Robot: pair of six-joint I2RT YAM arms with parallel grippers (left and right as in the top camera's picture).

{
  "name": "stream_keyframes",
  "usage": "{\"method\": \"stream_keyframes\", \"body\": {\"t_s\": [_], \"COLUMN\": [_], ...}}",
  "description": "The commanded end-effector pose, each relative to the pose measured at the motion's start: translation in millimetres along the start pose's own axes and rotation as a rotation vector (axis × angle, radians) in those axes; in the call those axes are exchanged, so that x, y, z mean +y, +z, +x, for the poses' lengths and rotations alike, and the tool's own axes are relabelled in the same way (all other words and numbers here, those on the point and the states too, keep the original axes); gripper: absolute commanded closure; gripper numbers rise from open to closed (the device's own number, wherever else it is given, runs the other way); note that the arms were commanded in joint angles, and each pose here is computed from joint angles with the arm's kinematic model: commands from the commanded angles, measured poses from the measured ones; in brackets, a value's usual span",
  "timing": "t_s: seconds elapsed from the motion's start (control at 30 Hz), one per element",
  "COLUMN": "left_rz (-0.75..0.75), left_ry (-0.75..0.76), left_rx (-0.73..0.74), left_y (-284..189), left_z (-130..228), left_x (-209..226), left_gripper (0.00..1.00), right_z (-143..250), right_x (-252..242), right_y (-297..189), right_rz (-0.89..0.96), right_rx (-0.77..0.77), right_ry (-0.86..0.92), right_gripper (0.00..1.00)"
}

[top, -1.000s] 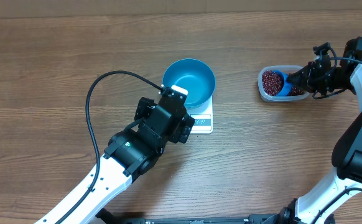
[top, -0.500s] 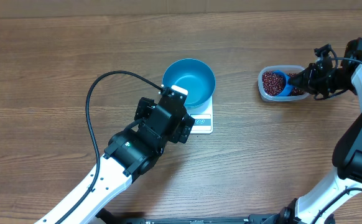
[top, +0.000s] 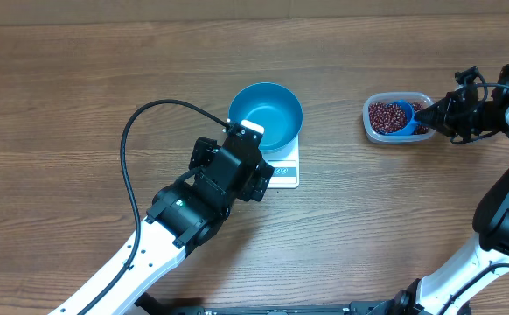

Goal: Scoop item into bowl and weigh 150g on scale
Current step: 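Drag the blue scoop through the beans with the right gripper, then tilt the scoop upright and lift it full of beans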

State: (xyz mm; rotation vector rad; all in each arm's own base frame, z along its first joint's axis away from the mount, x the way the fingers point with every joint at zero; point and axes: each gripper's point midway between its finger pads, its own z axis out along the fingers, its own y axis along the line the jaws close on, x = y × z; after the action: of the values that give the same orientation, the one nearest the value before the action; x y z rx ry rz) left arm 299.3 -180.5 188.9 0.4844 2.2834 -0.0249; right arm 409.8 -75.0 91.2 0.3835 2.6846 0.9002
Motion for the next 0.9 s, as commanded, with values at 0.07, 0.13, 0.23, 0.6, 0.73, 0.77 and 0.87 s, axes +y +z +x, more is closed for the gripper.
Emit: {"method": "stream_keyframes", "body": {"t_s": [0.07, 0.13, 0.23, 0.6, 0.73, 0.77, 0.87], "left_rz": [-0.005, -0.005, -0.005, -0.005, -0.005, -0.005, -0.005], "left_ry": [-0.012, -0.012, -0.012, -0.012, -0.012, -0.012, -0.012], "left_rx": [-0.026, -0.026, -0.026, -0.026, -0.026, -0.026, -0.026], "left_y": [-4.0, -4.0, -4.0, -4.0, -4.0, -4.0, -4.0], "left_z": [-10.6, -10.6, -10.6, -10.6, -10.6, -10.6, -10.6], "left_x": [2.2, 2.2, 2.2, 2.2, 2.2, 2.2, 2.2], "left_gripper": [0.00, 0.00, 0.00, 0.01, 0.01, 0.01, 0.01], "right_z": [10.6, 10.7, 8.5, 5.1, 6.0, 6.0, 5.1], "right_x": [-22.7, -21.4, -14.6, -10.9, -10.7, -10.2, -7.2], "right_y": [1.7, 1.7, -0.4, -19.5, -19.7, -19.9, -20.6], "right_rz": [0.037, 0.029, -0.026, -0.159, -0.161, -0.164, -0.183], "right_rx": [0.031, 0.030, 0.015, -0.043, -0.040, -0.040, -0.046], "right_ry": [0.015, 0.016, 0.011, 0.013, 0.018, 0.018, 0.014], "right_gripper": [0.96, 0.96, 0.96, 0.96, 0.96, 0.96, 0.96]}}
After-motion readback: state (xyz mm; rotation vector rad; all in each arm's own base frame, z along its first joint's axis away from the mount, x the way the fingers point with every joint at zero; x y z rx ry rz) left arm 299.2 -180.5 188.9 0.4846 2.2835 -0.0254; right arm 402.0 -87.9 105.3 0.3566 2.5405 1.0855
